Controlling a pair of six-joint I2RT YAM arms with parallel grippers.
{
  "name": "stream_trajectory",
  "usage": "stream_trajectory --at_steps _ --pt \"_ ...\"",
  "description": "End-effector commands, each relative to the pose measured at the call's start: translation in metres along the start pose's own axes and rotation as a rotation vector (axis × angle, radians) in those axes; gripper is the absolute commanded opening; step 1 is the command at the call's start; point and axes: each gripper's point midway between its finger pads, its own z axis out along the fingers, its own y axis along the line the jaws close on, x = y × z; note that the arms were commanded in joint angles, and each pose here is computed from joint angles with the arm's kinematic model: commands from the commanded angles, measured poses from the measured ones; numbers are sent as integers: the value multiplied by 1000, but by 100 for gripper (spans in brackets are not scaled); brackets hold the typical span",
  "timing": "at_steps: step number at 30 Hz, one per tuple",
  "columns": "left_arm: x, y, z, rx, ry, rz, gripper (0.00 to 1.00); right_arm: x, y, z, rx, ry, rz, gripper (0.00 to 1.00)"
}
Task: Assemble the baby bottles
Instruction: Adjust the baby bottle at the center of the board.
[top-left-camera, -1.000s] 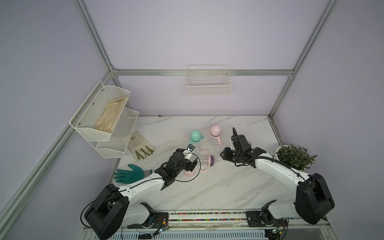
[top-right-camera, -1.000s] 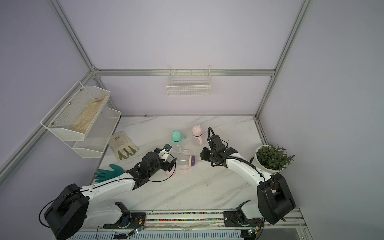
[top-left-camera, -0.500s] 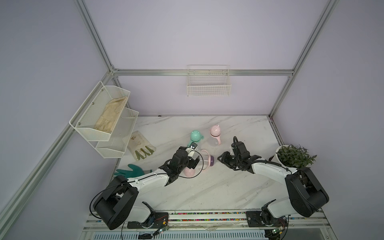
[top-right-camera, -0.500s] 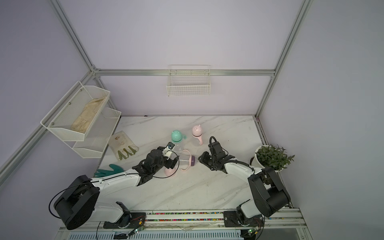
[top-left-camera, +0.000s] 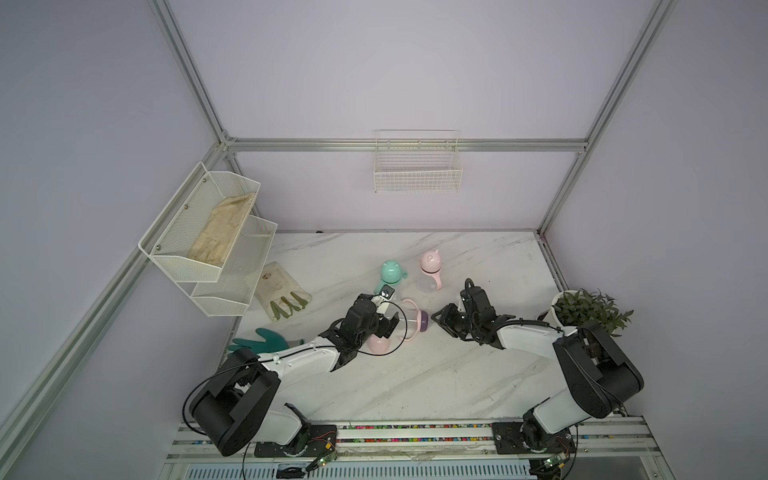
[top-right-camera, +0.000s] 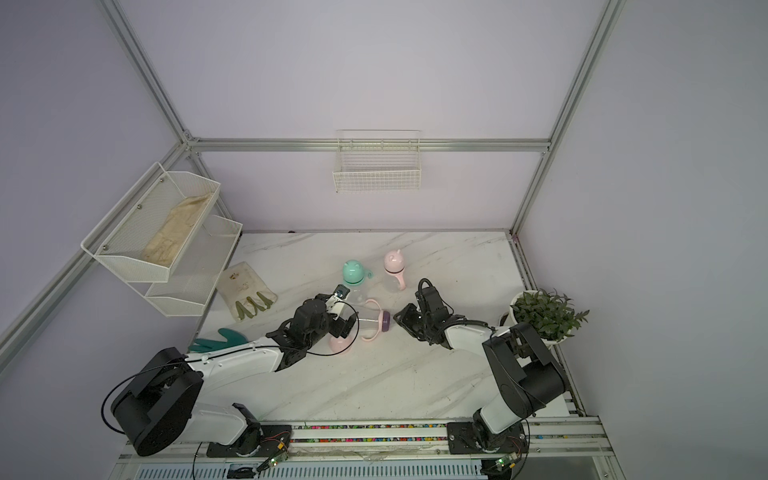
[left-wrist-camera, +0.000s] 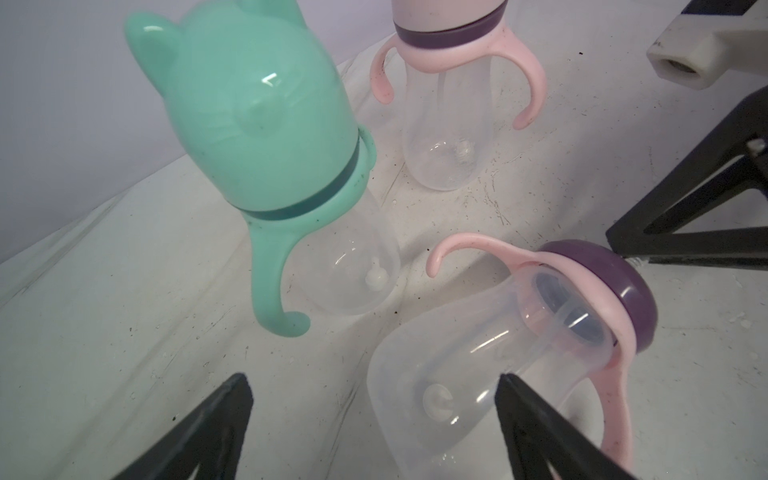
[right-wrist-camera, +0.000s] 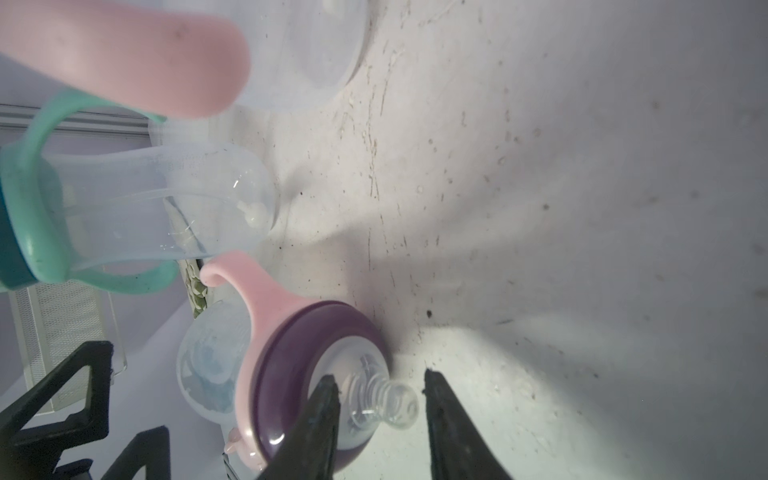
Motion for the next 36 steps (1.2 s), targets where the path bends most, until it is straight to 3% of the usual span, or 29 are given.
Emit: stream_trajectory --at_steps 1,14,19,23,28,36 --pt "-20 1 1 -2 -58 -23 92 -3 7 3 -49 -9 42 36" --pt "-15 -4 2 25 -36 -15 90 1 9 8 -88 12 75 26" --pt "-14 -6 2 34 -29 -10 89 5 2 11 -84 20 101 35" --pt "0 -11 9 50 11 -3 89 8 2 14 -113 34 128 36" --pt "1 -13 9 60 14 -1 89 6 9 14 -150 28 132 27" --pt "-4 -12 5 61 6 -9 89 -2 20 6 -135 0 43 0"
